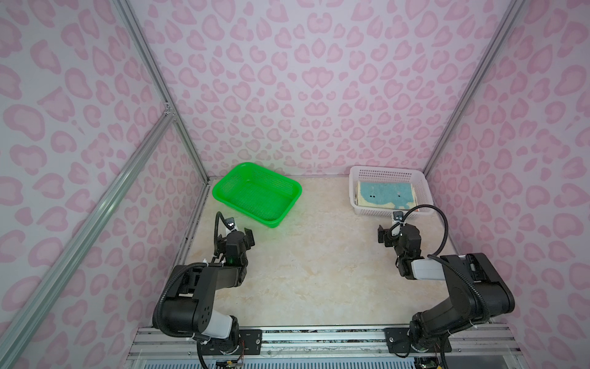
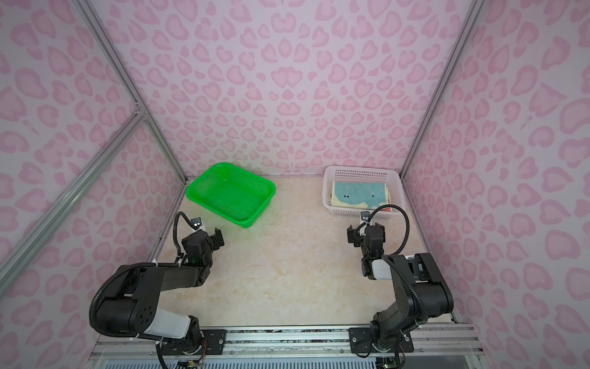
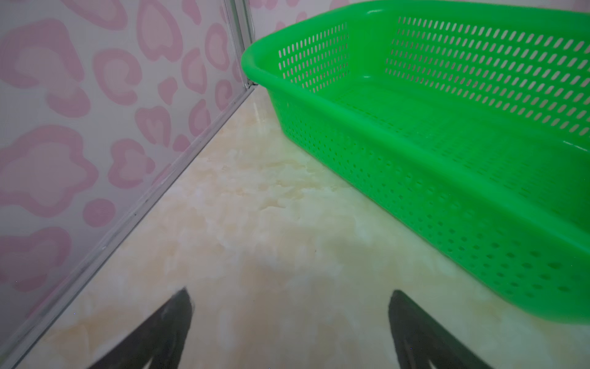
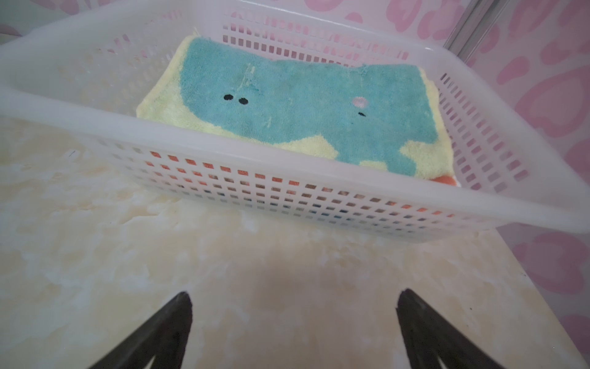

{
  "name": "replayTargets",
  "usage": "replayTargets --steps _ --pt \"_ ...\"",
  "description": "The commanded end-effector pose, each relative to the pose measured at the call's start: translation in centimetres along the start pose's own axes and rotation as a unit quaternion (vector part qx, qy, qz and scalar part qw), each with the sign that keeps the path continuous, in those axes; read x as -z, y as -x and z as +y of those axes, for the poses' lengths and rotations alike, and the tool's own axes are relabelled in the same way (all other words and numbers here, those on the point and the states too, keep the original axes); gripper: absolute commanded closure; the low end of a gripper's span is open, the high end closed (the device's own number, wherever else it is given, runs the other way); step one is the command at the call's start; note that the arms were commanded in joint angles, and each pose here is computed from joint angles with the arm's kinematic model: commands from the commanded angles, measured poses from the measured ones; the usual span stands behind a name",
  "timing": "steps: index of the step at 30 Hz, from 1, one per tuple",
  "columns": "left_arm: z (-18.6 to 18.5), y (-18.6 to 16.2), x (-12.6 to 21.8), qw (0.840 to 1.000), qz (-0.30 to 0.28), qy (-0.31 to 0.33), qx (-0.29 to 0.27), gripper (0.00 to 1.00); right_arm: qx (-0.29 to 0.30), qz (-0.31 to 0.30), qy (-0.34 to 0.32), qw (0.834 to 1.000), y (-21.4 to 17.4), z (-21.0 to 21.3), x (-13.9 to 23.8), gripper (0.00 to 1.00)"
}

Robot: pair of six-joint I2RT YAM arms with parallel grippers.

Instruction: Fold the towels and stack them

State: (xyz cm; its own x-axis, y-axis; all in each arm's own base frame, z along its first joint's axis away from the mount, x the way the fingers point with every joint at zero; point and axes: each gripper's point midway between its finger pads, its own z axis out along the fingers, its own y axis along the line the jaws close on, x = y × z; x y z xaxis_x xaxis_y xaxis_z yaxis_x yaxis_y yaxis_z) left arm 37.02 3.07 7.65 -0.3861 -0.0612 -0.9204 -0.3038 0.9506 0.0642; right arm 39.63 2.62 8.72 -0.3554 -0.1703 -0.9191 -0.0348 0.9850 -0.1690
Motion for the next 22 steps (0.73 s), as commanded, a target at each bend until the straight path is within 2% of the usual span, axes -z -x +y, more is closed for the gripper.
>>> replayTargets --steps 1,2,5,22 --pt "0.2 3.1 -0.7 0.996 -0.066 -0.011 0.061 0.02 -0.006 -0.016 -0.007 1.0 0.6 -0.2 0.0 0.0" --pt "0.3 2.8 -1.0 0.998 -0.042 -0.004 0.056 0.02 -0.006 -0.015 -0.007 1.0 0.5 -0.2 0.0 0.0" --pt "0.6 2.5 -1.6 0.998 -0.021 0.003 0.059 0.02 -0.006 -0.013 -0.007 1.0 0.4 -0.2 0.1 0.0" --pt "0.8 2.5 -1.9 0.998 -0.02 0.004 0.064 0.02 0.004 -0.019 -0.011 1.0 0.6 0.1 0.3 0.0"
